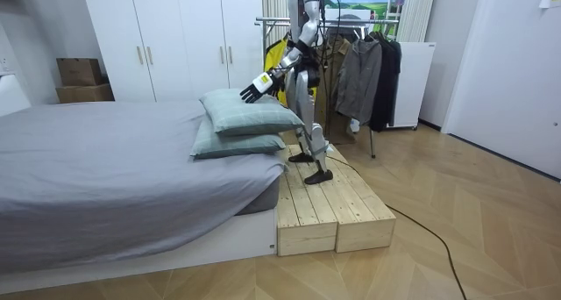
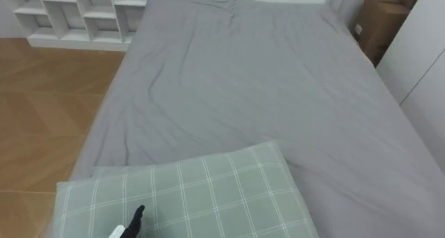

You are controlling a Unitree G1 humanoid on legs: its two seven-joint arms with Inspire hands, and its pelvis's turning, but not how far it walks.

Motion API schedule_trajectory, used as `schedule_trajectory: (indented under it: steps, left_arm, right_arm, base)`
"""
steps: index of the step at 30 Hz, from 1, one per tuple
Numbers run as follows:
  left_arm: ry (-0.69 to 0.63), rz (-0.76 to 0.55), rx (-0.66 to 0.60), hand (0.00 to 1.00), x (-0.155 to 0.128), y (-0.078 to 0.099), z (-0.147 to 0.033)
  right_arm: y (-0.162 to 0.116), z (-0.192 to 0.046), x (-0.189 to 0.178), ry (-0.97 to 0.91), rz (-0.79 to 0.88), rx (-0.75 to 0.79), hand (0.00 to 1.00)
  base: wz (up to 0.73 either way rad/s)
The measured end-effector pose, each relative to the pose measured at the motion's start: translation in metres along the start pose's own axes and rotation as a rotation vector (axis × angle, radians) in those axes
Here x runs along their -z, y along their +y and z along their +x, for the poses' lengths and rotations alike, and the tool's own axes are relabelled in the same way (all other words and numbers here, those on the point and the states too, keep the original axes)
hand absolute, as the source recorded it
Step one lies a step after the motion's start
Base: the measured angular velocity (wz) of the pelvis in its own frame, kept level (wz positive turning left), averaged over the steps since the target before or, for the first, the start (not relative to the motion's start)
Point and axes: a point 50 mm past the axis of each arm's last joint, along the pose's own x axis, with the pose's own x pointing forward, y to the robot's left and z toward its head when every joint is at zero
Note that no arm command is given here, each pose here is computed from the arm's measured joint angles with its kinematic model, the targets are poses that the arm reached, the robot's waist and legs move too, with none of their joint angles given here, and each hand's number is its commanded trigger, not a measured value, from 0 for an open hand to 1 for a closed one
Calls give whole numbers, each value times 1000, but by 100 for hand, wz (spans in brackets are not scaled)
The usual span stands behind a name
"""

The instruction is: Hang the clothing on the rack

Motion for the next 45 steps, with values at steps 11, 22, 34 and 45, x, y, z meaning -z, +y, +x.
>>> schedule_trajectory:
  steps: [11, 22, 34, 45]
  left_arm:
    - [54, -16, -53, 0, 15, 12, -5]
    - [211, -61, -20, 0, 53, -5, -23]
    - [325, -164, -115, 0, 80, 3, -44]
    - [390, -183, -186, 0, 93, 8, -53]
  right_arm:
    - [2, -5, 17, 37, 90, -9, 0]
    - [2, -11, 36, 91, 171, -6, 0]
    - [2, -15, 50, 179, 210, 12, 0]
    - [1, -22, 70, 294, 230, 63, 0]
  base:
    - [-4]
    - [-4]
    - [-5]
    - [1]
